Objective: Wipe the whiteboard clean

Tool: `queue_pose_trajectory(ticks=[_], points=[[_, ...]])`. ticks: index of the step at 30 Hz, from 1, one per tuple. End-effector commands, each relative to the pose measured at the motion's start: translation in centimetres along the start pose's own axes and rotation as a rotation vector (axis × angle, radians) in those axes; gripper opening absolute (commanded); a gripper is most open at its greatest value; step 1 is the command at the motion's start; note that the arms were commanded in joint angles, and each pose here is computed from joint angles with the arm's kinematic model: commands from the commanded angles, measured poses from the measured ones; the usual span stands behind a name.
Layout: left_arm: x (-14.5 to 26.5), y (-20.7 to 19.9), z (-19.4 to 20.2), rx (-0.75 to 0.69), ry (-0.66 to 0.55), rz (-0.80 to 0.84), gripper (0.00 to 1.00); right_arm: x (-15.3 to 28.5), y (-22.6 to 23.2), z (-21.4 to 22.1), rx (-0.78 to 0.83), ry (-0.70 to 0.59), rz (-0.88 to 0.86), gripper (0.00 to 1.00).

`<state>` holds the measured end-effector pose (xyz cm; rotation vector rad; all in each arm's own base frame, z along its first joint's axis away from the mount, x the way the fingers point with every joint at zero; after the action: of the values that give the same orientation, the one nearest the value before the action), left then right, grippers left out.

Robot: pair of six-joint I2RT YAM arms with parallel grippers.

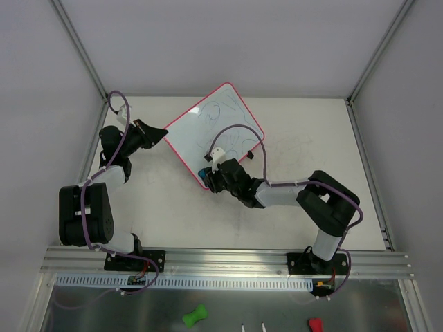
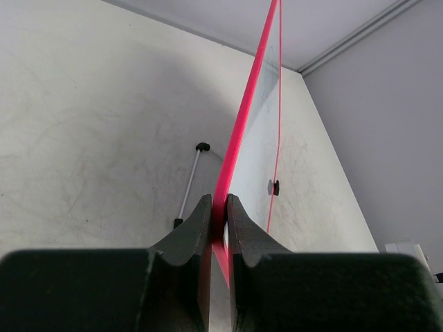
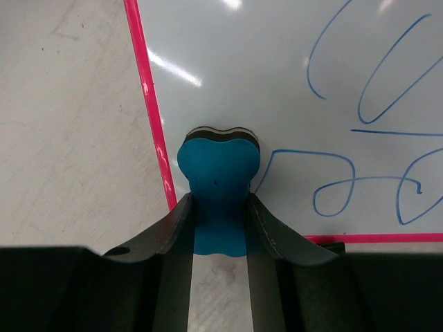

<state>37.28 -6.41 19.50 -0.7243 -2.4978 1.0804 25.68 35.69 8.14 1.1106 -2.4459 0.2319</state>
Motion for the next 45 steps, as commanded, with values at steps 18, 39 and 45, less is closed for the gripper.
queue_pose_trajectory(ticks=[18,39,45], points=[[-0.5,-1.1,0.7,-0.047,0.05,0.053,0.0,2.9,-1.9,-4.9,0.074,0.062,0.137,0.0],[-0.1,-0.9,0.7,-0.037,0.02,0.055,0.59,6.0,-6.4,-12.7,0.05,-0.093,0.147,0.0],[-0.5,-1.1,1.2,-0.007,0.035,0.118,0.6,5.8,-7.6,-13.8,0.031,-0.112,0.125,0.0]])
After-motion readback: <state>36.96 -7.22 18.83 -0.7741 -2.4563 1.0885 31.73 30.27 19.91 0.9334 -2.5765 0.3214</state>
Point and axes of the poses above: each gripper's point midway between its finger pads, its own x axis back along the fingers, its own y axis along the line the jaws close on, z = x × y, the point moved 4 cm from there along x, back along the fingers, and after that the axes turned 5 degrees about x, right-handed, at the moved point
